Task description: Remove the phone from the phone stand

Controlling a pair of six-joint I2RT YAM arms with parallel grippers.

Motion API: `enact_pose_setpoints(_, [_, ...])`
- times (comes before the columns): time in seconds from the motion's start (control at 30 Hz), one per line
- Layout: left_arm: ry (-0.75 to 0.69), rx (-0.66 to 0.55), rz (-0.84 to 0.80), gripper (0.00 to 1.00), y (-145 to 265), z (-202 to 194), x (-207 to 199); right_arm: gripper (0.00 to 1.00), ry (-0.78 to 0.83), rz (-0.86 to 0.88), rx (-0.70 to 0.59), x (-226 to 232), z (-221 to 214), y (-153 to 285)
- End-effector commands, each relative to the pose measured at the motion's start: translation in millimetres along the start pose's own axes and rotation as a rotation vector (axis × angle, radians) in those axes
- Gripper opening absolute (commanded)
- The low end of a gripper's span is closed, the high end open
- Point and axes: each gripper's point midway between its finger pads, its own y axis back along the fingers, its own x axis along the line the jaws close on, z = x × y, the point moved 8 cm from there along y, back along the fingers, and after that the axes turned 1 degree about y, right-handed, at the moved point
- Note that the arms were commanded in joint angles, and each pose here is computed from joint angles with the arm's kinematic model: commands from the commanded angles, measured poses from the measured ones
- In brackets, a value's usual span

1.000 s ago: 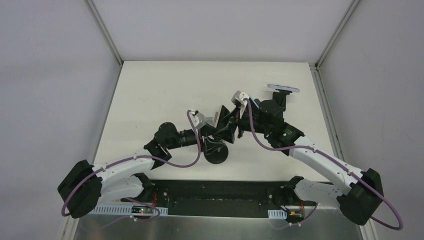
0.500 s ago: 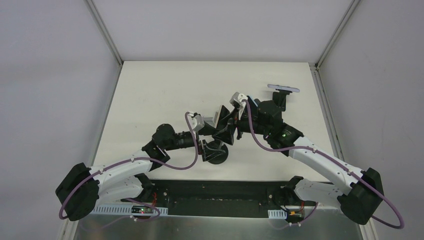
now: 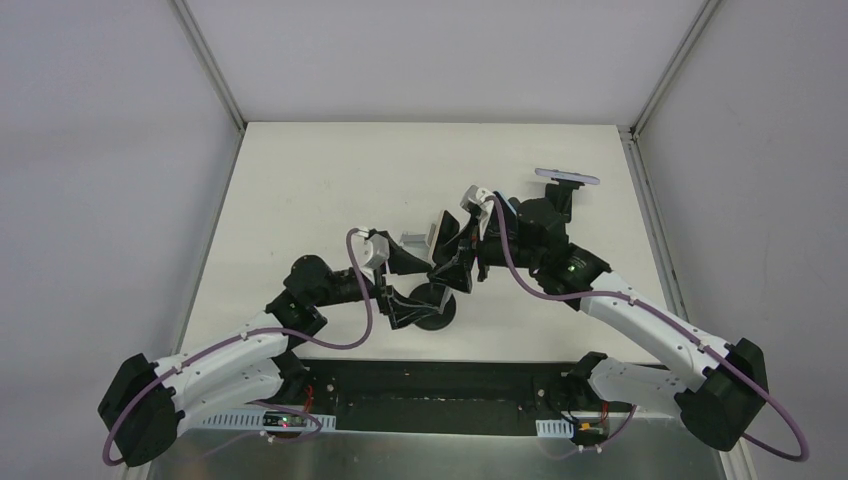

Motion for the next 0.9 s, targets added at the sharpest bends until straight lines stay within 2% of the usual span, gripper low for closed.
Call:
enact_pose_setpoints(0.0, [-0.046, -0.078, -0.064, 0.99, 9, 16, -12, 0.0, 0.035, 0.03, -0.084, 10, 31, 10])
enact_pose_setpoints(0.53, [-0.031, -0.093, 0.121, 0.99, 22, 10, 6, 0.0, -0.008, 0.148, -0.172, 45, 70, 22])
enact_pose_setpoints(0.73, [-0.006, -0.073, 0.258, 0.97, 34, 19, 9, 0.0, -0.094, 0.024, -0.216, 50, 81, 34])
enact_pose_setpoints(0.87, [0.031, -0.046, 0.443, 0.95, 52, 31, 9, 0.0, -0.212, -0.11, -0.218, 51, 92, 36])
